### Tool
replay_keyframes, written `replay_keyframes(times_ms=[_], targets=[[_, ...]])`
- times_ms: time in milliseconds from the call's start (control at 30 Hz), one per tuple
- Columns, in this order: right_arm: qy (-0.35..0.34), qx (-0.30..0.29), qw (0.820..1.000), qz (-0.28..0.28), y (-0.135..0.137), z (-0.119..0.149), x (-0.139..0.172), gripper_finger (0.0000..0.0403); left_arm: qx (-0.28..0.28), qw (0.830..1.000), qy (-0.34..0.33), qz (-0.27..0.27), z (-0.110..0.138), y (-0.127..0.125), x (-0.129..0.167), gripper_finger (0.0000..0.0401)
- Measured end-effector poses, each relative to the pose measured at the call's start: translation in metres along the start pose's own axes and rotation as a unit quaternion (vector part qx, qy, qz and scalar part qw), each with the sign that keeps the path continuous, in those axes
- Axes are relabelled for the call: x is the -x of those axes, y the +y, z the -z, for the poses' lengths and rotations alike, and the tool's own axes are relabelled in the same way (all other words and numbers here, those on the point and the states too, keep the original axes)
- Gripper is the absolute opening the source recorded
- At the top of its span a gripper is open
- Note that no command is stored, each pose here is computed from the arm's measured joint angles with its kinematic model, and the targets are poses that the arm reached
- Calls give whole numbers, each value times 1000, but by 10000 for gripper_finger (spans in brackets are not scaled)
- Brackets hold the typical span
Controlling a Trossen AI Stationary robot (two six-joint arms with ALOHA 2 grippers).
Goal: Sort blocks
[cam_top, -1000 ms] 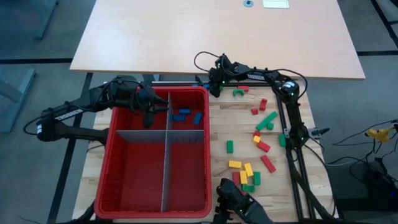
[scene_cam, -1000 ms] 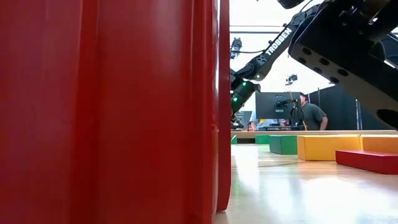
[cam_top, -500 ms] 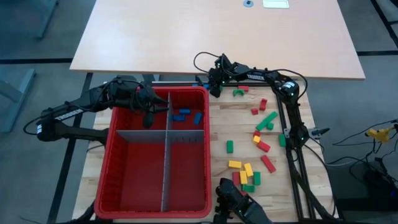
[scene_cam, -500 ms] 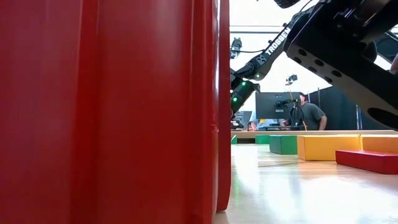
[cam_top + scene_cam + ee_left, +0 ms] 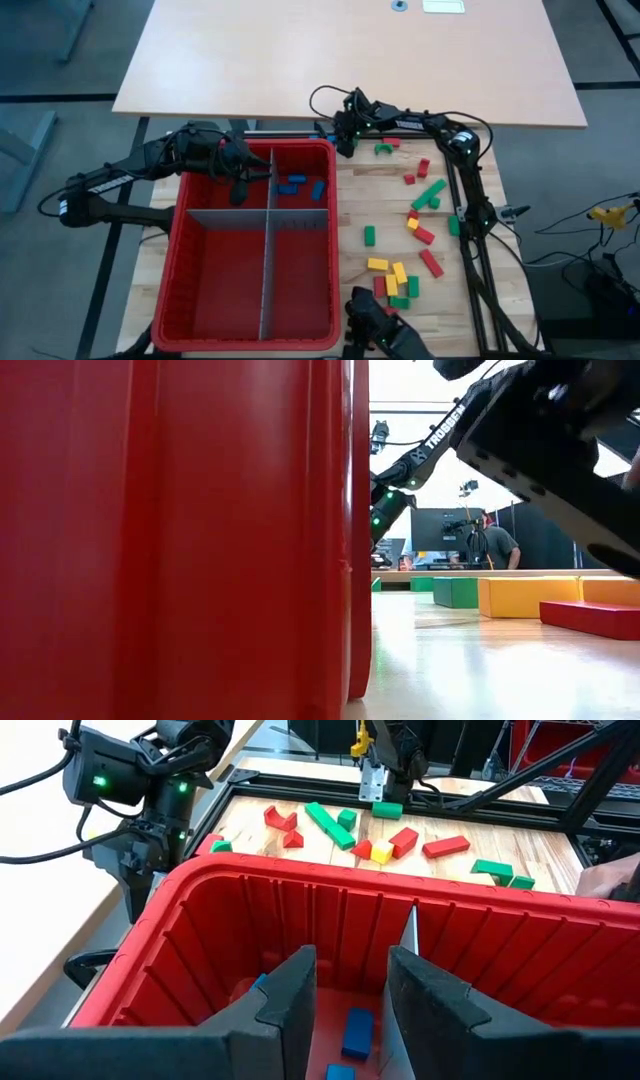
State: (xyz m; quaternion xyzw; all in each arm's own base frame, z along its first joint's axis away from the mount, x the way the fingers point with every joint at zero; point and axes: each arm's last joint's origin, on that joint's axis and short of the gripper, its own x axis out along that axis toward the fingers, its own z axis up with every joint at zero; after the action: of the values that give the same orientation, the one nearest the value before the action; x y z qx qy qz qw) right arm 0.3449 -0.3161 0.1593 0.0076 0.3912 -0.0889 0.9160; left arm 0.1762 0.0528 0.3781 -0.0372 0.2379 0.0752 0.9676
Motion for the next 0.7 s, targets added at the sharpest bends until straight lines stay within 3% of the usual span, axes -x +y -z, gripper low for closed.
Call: replay_keyframes(times_ms=[133, 433, 533, 700], targets=[[21, 1, 1000, 19, 0, 6, -9, 140, 4, 1000, 0, 0, 0, 0, 0, 114], [26, 11, 999, 16, 6, 3, -11, 14, 7, 1000, 0, 0, 0, 0, 0, 114], [26, 12, 999, 16, 6, 3, -11, 5, 4, 1000, 0, 0, 0, 0, 0, 114], [27, 14, 999, 20, 7, 2, -11, 25, 4, 1000, 0, 0, 0, 0, 0, 114]])
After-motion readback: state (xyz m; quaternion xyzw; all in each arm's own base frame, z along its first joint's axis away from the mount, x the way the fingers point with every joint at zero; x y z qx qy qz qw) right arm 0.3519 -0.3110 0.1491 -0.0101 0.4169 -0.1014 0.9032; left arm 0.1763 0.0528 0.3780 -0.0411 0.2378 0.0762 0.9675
